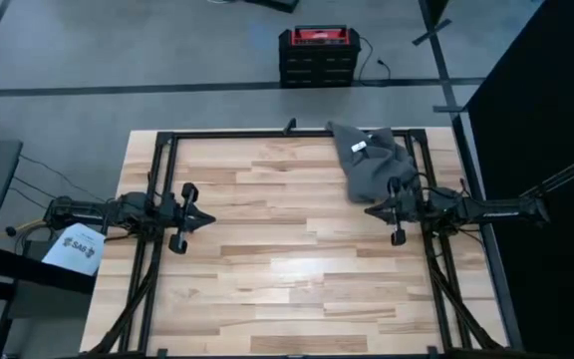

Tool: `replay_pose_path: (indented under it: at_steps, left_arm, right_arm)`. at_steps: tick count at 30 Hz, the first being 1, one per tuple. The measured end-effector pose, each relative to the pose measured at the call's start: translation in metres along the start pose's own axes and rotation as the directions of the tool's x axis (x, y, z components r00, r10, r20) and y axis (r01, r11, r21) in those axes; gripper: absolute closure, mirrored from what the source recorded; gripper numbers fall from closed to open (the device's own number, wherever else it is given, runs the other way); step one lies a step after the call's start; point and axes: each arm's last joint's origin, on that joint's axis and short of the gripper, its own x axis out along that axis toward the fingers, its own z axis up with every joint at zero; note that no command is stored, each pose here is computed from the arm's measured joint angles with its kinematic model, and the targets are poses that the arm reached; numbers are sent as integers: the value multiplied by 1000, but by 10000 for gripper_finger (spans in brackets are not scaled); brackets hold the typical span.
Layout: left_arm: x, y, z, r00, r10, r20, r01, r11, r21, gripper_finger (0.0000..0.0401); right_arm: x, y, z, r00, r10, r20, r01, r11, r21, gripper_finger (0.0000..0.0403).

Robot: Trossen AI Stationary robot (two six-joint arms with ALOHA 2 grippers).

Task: Roll towel
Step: Fold the gray towel

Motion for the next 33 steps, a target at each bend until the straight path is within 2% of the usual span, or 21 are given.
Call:
replay_pose_path:
  at_steps: [2, 5, 6, 8, 10, 11, 12, 13, 16, 21, 23, 25, 27, 29, 31, 33]
  left_arm:
    - [0, 0, 7, 998, 7, 69, -10, 999, 52, 401]
    - [-1, 1, 13, 992, 8, 123, -13, 999, 39, 401]
    - [-1, 1, 12, 993, 11, 116, -16, 999, 46, 401]
    - [0, 1, 11, 994, 14, 109, -19, 999, 48, 401]
    - [0, 1, 12, 993, 16, 117, -23, 998, 59, 401]
    - [1, 1, 12, 993, 22, 115, -32, 996, 82, 401]
    - [2, 2, 11, 993, 38, 113, -49, 993, 103, 401]
    - [3, 2, 11, 991, 62, 122, -75, 991, 111, 401]
    - [9, 6, 9, 981, 163, 105, -174, 979, 108, 401]
    - [21, 7, 0, 982, 186, 26, -187, 981, 54, 401]
    - [27, 7, -4, 983, 185, -5, -185, 983, 14, 401]
    - [30, 6, -9, 983, 181, -40, -182, 983, -37, 401]
    - [33, 6, -14, 981, 178, -81, -186, 978, -97, 401]
    - [36, 6, -20, 975, 178, -133, -197, 970, -144, 401]
    - [38, 6, -25, 969, 178, -171, -211, 958, -196, 401]
    - [39, 6, -29, 964, 181, -197, -229, 939, -256, 401]
  right_arm:
    - [0, 0, 1, 1000, 0, 15, 0, 1000, 7, 403]
    - [0, 1, 2, 1000, 6, 24, -8, 997, 71, 403]
    - [0, 0, 4, 999, -1, 41, 0, 1000, 26, 403]
    - [0, -5, 14, 988, -66, 143, 75, 995, -59, 403]
    - [-2, -13, 29, 942, -189, 277, 196, 981, 3, 403]
    - [-2, -17, 35, 916, -276, 291, 271, 961, 60, 403]
    - [-1, -22, 39, 899, -352, 262, 340, 936, 95, 403]
    - [2, -25, 41, 901, -384, 200, 374, 923, 87, 403]
    - [20, -32, 52, 920, -393, 4, 392, 919, 48, 403]
    - [62, -52, 74, 851, -433, -298, 449, 893, -14, 403]
    - [77, -65, 81, 773, -435, -462, 478, 878, -27, 403]
    - [87, -83, 89, 654, -440, -615, 558, 830, -1, 403]
    - [93, -101, 89, 498, -416, -761, 624, 781, -19, 398]
    - [96, -118, 87, 330, -364, -871, 647, 759, -73, 385]
    - [99, -133, 83, 183, -302, -936, 672, 733, -105, 361]
    - [99, -145, 73, 43, -212, -976, 670, 732, -129, 333]
